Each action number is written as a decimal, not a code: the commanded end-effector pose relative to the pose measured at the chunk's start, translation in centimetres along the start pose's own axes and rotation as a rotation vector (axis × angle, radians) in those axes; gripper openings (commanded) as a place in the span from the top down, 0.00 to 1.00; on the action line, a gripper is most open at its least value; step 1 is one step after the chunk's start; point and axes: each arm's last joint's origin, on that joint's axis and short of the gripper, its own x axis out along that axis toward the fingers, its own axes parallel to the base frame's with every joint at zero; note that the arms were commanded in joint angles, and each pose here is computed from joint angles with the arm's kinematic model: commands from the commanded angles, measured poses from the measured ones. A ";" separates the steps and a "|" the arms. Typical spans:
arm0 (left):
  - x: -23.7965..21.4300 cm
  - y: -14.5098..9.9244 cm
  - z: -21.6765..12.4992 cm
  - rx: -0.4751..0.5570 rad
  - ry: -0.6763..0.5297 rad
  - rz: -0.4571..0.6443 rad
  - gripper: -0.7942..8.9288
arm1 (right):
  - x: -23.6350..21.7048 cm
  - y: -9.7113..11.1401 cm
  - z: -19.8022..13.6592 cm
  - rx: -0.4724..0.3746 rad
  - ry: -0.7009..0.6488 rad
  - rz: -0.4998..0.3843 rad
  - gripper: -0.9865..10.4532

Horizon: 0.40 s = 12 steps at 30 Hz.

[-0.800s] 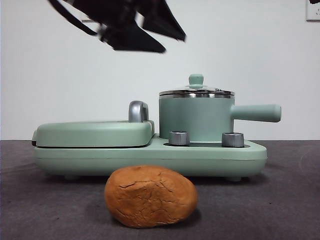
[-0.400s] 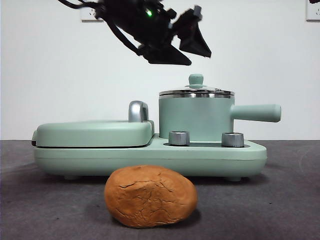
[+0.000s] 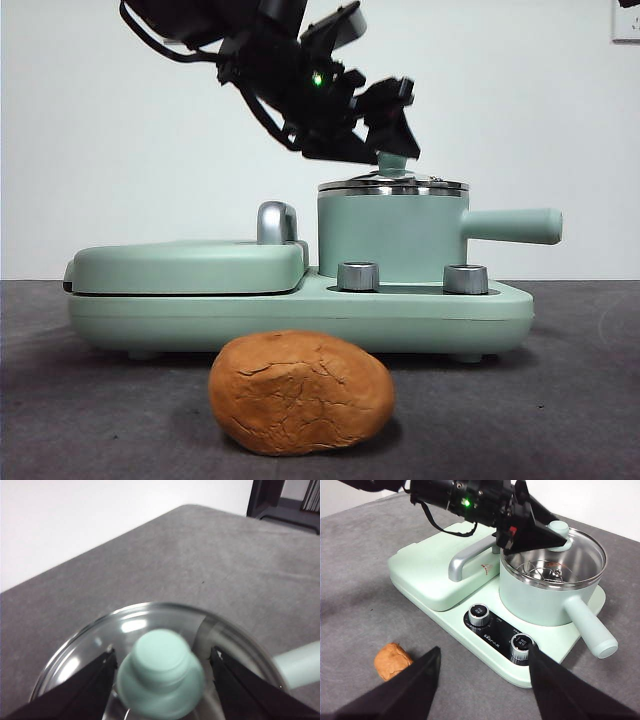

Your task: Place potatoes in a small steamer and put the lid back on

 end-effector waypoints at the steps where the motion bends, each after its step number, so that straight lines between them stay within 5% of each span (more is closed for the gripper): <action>1: 0.7 0.2 -0.2 0.018 -0.003 0.004 0.60 | -0.3 0.1 0.6 0.006 -0.024 0.003 0.67; 7: 0.6 0.4 -0.1 0.019 -0.016 0.009 0.61 | -0.3 0.1 0.6 0.006 -0.024 0.004 0.67; 12: 0.6 0.4 -0.1 0.019 -0.016 0.009 0.73 | -0.3 0.1 0.6 0.006 -0.024 0.003 0.67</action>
